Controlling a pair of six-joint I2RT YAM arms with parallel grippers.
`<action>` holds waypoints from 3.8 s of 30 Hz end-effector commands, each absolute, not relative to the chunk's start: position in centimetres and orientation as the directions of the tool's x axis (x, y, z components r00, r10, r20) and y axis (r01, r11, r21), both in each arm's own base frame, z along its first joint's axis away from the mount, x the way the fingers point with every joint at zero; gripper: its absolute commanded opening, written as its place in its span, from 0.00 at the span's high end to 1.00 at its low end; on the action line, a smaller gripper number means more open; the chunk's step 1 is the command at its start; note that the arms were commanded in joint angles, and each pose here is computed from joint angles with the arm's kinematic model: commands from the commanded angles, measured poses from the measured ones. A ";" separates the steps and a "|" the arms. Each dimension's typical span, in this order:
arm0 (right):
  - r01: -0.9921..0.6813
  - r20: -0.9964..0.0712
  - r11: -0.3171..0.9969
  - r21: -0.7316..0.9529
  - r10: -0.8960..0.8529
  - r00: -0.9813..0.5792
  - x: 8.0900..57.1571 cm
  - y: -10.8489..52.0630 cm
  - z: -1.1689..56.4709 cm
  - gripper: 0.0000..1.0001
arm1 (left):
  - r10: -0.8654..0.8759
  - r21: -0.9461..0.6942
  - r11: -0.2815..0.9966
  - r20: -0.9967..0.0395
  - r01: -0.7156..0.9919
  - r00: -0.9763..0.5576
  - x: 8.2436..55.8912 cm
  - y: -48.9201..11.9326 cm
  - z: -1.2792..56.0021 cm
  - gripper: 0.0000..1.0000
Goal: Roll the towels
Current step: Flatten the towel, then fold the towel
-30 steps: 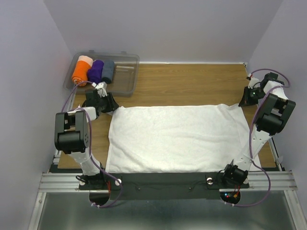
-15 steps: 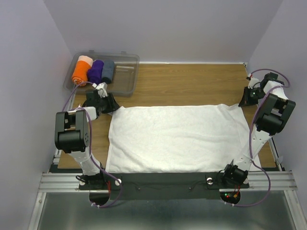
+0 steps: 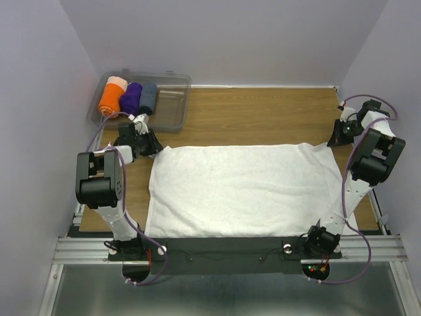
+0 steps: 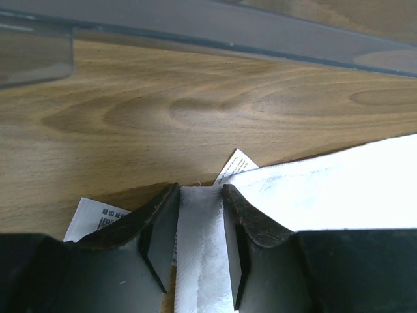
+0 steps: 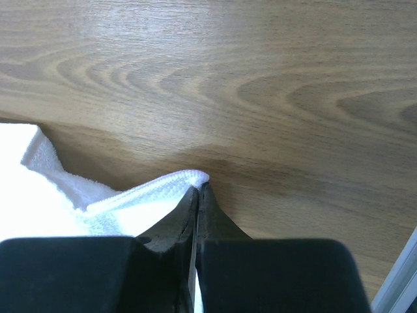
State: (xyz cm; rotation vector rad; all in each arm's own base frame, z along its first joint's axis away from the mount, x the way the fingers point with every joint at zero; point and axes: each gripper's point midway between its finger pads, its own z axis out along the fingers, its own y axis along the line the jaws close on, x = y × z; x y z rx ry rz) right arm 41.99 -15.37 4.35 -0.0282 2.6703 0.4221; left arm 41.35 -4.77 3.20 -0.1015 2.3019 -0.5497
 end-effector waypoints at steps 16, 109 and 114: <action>-0.128 -0.537 0.960 0.248 0.026 -0.843 43.4 -15.0 10.5 0.99 | -0.071 -0.272 0.923 -0.817 0.273 -0.572 41.3 -4.9 12.4 1.00; -0.334 -0.461 0.928 0.165 -0.227 -0.858 32.3 -13.8 7.7 0.99 | 0.576 0.131 0.729 -0.648 0.672 -0.498 27.3 2.6 7.4 1.00; -0.330 -0.511 0.936 0.122 -0.225 -0.829 33.6 -14.3 10.8 0.99 | 0.572 0.145 0.713 -0.686 0.686 -0.450 28.6 2.1 10.9 1.00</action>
